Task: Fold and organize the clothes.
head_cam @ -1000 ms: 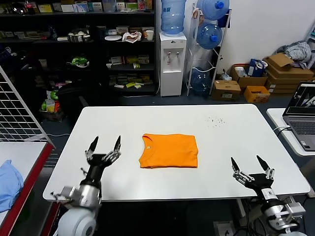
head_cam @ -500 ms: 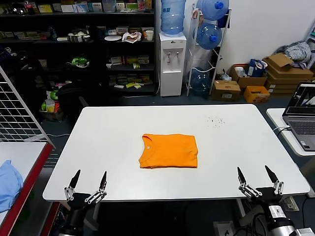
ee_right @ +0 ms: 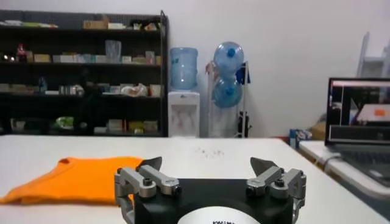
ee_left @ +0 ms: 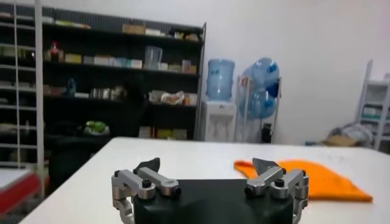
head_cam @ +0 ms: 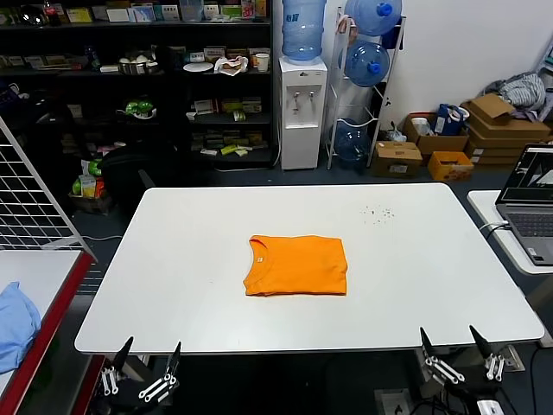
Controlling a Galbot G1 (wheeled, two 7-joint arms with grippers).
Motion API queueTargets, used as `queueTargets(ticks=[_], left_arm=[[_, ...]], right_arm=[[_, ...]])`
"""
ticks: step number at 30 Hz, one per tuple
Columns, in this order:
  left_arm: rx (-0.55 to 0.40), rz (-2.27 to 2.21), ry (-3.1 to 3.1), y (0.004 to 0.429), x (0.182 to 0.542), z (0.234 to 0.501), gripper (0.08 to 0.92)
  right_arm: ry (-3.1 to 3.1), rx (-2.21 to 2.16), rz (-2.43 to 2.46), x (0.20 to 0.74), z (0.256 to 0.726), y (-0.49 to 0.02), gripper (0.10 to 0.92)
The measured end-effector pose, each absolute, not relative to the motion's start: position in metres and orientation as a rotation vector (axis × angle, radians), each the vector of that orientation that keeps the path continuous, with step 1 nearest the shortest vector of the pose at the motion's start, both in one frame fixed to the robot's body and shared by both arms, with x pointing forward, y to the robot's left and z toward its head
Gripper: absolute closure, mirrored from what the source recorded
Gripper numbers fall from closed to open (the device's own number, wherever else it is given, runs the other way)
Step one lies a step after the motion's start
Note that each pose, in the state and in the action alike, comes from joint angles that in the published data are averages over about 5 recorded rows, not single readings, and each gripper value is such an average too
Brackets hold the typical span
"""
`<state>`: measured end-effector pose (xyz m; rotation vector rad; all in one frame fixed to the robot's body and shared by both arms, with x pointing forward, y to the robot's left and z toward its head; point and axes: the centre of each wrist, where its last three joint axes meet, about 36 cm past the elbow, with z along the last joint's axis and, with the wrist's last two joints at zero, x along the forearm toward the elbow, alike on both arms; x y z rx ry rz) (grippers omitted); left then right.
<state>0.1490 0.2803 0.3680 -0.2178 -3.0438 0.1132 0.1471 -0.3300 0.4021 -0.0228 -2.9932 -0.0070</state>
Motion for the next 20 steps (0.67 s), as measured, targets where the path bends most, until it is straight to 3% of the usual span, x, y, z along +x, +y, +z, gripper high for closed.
queueTargets(ticks=[20], left_arm=[[-0.104, 0.115, -2.825, 0.288, 0.109, 0.374, 0.078]], right_arm=[[-2.782, -0.056, -0.022, 0.088, 0.382, -0.322, 0.101]])
